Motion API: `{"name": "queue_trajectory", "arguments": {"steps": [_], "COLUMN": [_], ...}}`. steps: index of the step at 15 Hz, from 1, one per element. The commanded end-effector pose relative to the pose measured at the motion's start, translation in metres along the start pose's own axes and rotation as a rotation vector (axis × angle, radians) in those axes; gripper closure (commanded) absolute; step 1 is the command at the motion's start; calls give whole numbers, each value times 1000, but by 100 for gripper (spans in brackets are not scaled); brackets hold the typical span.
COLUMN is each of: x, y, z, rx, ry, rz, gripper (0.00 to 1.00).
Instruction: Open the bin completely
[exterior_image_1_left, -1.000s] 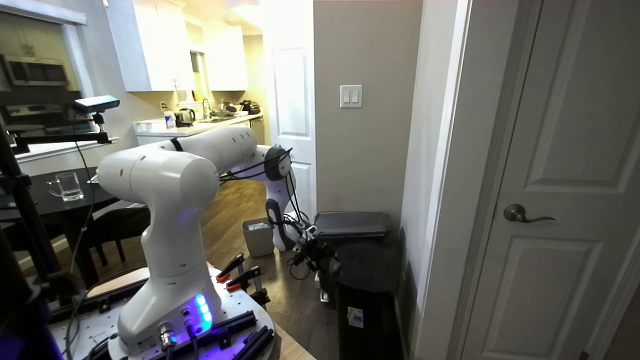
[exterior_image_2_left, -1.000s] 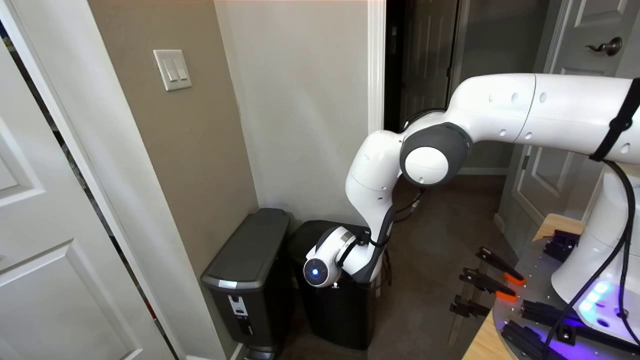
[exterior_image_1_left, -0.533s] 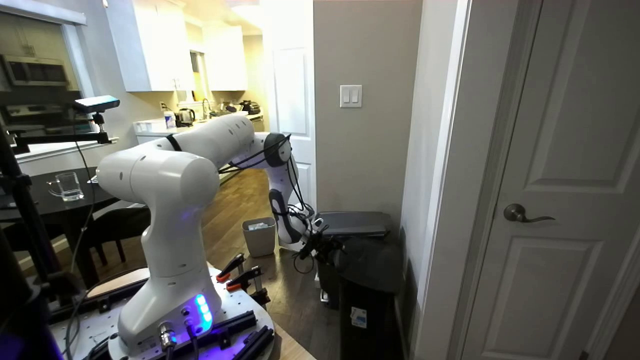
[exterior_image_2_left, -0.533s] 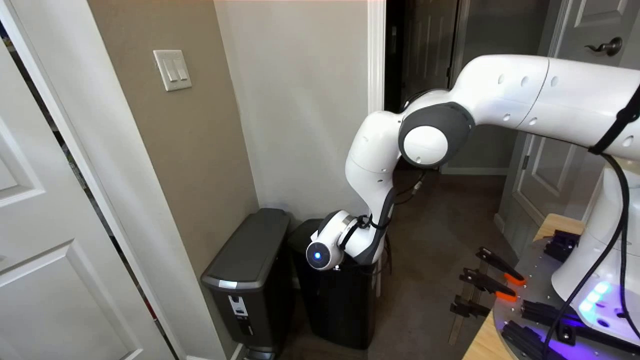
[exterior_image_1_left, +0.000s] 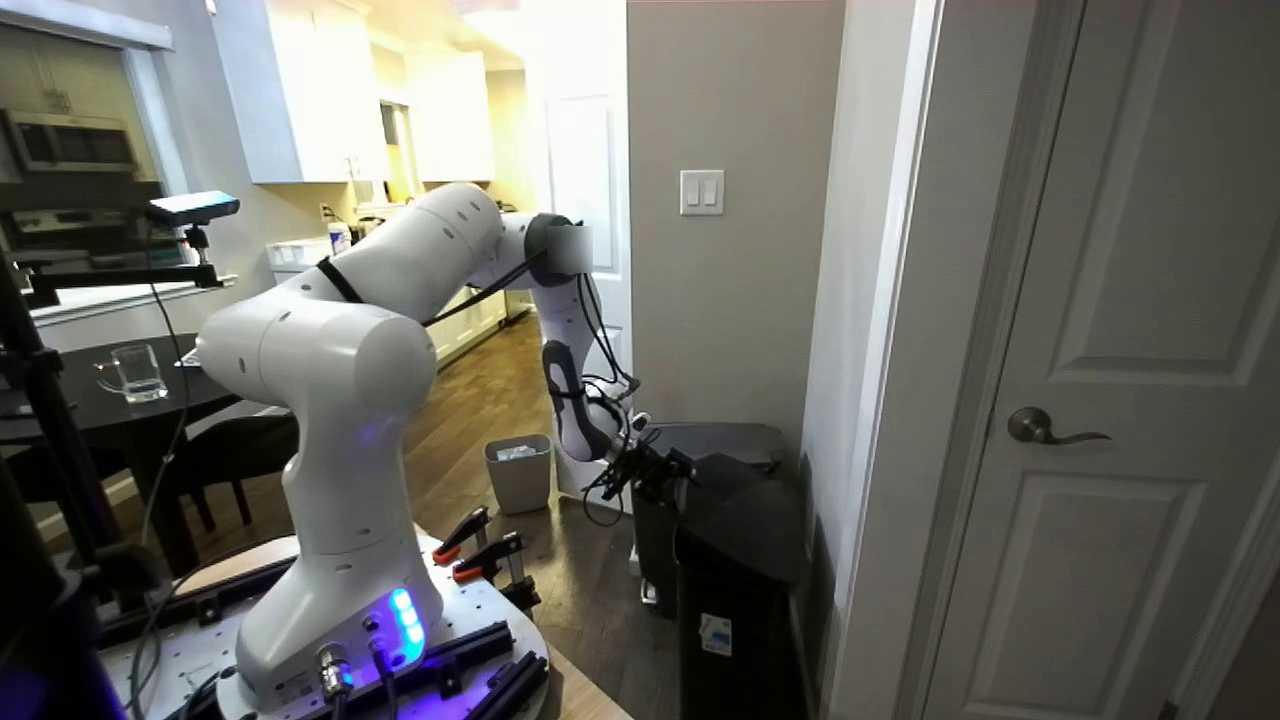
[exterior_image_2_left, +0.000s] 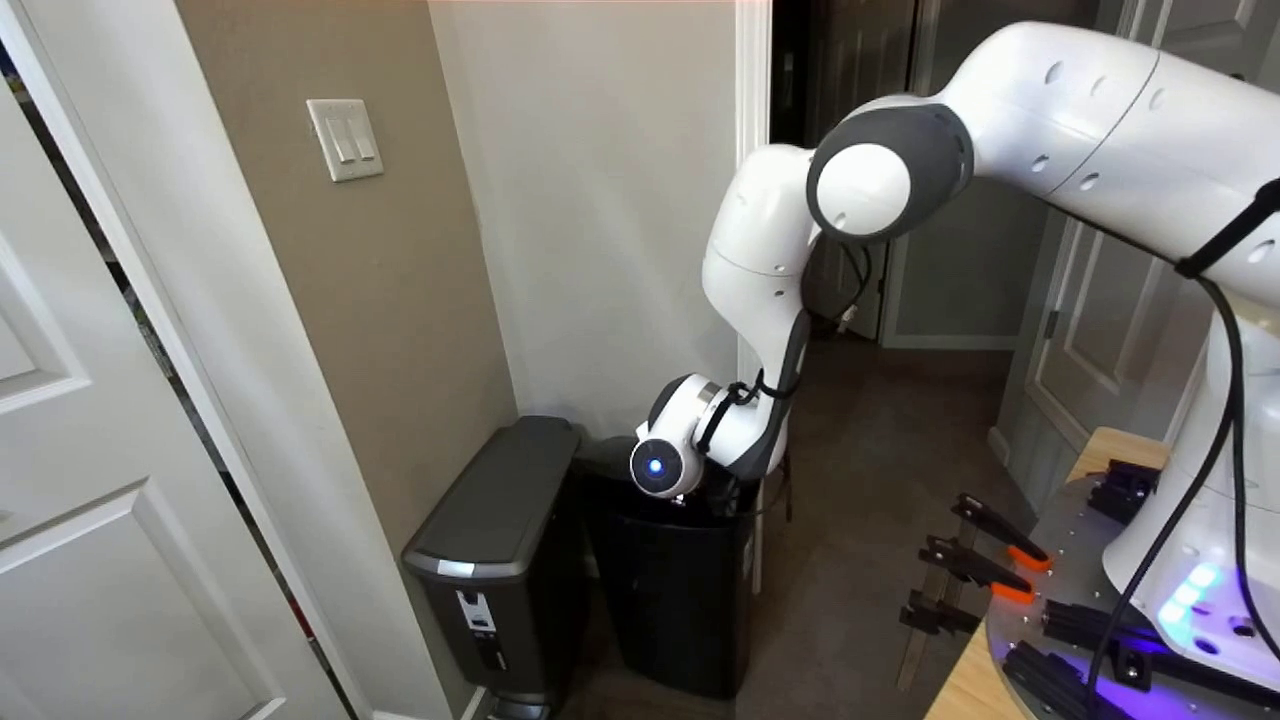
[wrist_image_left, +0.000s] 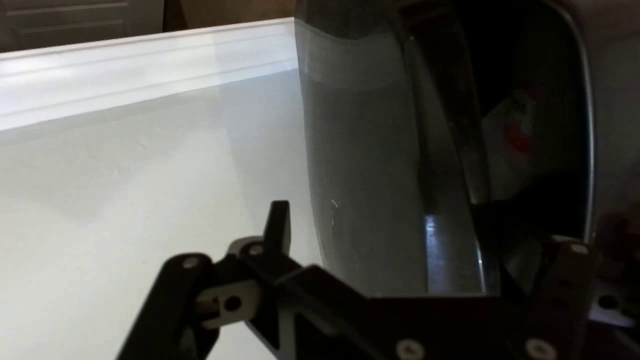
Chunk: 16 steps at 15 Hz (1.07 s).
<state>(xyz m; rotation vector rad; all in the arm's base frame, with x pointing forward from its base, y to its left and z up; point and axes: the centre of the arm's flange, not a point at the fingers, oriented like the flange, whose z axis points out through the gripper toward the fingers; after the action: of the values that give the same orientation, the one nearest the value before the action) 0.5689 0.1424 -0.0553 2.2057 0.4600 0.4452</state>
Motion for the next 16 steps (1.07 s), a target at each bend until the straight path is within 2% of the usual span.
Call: {"name": "queue_trajectory", "arguments": {"steps": [1, 8, 16], "x": [-30, -57, -79], "y": [53, 115, 157], "z": [-8, 6, 14], "rx": [74, 189, 212], "ry": [17, 58, 75], "rz": [72, 230, 406], "gripper": [0, 0, 0]}}
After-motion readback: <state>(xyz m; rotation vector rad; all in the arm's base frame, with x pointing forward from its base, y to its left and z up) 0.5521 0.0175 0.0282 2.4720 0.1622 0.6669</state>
